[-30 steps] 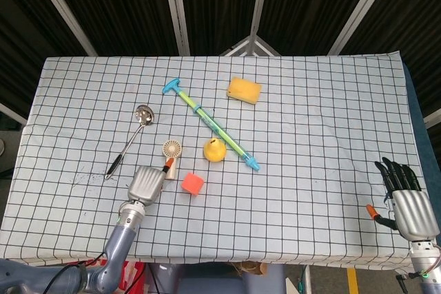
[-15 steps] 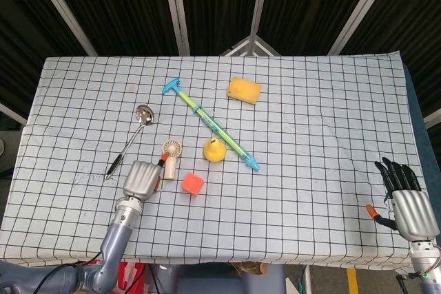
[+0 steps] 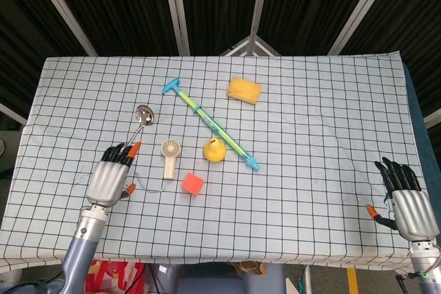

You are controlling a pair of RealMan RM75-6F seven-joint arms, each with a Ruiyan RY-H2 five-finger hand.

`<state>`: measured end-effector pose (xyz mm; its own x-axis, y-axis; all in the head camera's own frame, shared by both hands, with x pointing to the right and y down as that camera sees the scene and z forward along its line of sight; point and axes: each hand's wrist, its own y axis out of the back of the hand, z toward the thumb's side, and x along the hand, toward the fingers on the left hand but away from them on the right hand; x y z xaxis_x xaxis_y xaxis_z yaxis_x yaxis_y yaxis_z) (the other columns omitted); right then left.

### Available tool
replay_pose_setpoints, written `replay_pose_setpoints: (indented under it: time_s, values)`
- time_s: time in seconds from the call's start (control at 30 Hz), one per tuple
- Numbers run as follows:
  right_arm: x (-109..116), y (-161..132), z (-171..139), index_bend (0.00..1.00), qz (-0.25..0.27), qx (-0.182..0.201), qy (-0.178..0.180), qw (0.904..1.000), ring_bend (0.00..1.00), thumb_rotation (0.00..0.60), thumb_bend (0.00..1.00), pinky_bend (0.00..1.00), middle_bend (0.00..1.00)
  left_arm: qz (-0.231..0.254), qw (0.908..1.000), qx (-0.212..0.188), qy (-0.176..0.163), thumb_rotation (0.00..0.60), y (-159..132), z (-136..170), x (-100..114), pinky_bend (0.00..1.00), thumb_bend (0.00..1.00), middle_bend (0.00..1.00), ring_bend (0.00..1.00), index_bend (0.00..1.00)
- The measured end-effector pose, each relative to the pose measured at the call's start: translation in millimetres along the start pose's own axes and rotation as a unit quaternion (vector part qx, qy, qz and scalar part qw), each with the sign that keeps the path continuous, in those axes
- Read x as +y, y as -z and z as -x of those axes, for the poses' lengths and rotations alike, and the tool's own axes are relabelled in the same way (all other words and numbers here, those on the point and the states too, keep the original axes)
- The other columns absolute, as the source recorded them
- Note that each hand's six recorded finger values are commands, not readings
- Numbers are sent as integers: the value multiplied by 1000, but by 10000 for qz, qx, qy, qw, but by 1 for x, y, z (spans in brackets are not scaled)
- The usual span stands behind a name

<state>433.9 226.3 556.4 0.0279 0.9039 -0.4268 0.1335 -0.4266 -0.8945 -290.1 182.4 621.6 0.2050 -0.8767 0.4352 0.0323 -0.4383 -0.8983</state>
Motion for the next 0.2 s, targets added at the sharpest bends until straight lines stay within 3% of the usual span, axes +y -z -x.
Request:
replay_pose_setpoints:
  time_s: [0.2]
  values:
    - [0, -1, 0, 70, -21, -4, 14, 10000, 0, 600, 279, 0, 0, -136, 9993, 347, 6, 600, 54, 54, 5, 0, 197, 0, 0, 0]
